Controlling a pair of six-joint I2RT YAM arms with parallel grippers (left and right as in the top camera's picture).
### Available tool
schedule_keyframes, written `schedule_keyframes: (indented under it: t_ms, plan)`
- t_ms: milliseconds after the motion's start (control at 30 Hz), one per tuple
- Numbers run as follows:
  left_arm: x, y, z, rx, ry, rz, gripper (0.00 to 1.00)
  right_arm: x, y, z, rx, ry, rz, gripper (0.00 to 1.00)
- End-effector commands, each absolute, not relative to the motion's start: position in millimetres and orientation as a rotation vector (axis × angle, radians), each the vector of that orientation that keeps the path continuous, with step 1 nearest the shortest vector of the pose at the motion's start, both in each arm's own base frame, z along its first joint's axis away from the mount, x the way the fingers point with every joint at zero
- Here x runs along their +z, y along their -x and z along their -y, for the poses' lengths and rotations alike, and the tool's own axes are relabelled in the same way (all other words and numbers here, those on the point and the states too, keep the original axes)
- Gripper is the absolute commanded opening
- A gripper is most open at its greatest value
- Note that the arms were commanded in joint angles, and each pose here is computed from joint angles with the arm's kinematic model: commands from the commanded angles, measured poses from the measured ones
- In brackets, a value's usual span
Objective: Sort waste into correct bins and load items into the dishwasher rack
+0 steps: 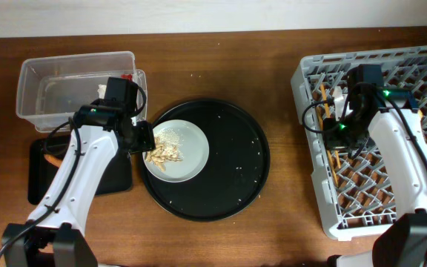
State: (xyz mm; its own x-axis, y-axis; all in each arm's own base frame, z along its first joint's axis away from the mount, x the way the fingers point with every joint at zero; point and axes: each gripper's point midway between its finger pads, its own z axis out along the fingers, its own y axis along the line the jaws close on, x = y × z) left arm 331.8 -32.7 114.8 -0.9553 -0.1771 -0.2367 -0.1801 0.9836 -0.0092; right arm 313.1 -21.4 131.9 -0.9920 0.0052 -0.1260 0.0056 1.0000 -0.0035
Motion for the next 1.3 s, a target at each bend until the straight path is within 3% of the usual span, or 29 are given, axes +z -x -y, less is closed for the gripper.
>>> schedule_keyframes:
  t_ms: [0, 67, 133, 267, 300, 367, 400, 567, 667, 833, 1033, 1133, 1267]
  plan:
    - [119.7, -334.9, 30.0, 0.033, 0.248, -2.875, 0.69, 123.8, -310.6, 22.4, 0.007, 0.035, -3.044, 0.04]
    - [119.7, -334.9, 30.0, 0.033, 0.248, -2.875, 0.69, 121.1, -309.3, 26.8, -0.031, 0.031, -3.05, 0.06]
    - [119.7, -334.8, 30.0, 0.033, 0.248, -2.875, 0.69, 121.0, -309.2, 26.7, -0.03, 0.025, -3.05, 0.5]
    - [119.7, -334.8, 30.0, 0.033, 0.248, -2.875, 0.69, 121.9, -317.3, 27.4, -0.032, -0.016, -3.017, 0.5]
    - [119.6, -334.7, 30.0, 0.033, 0.248, -2.876, 0.69, 122.6, -323.8, 27.9, -0.034, -0.017, -2.99, 0.44]
    - [119.6, -334.7, 30.0, 0.033, 0.248, -2.876, 0.69, 124.8, -338.9, 29.1, -0.037, -0.044, -2.929, 0.09]
    - [119.6, -334.6, 30.0, 0.033, 0.248, -2.876, 0.69, 123.6, -342.9, 29.5, -0.037, -0.053, -2.918, 0.04]
    - [119.6, -334.6, 30.0, 0.033, 0.248, -2.876, 0.69, 74.1, -341.9, 14.1, 0.108, -0.045, -3.065, 0.04]
    - [119.6, -334.6, 30.0, 0.033, 0.248, -2.876, 0.7, 80.5, -344.3, -34.2, 0.533, 0.195, -2.984, 0.04]
    - [119.6, -334.6, 30.0, 0.033, 0.248, -2.876, 0.69, 91.9, -336.8, -65.7, 0.763, 0.381, -2.903, 0.04]
    - [119.6, -334.6, 30.0, 0.033, 0.248, -2.876, 0.69, 92.0, -331.3, -92.8, 0.774, 0.5, -2.899, 0.04]
    - [120.7, -338.6, 32.4, 0.014, 0.244, -2.861, 0.69, 86.7, -332.2, -48.7, 0.423, 0.203, -3.059, 0.11]
    - [131.0, -363.3, 76.9, -0.128, -0.005, -2.752, 0.69, 146.8, -335.3, -34.3, 0.266, 0.164, -2.916, 0.23]
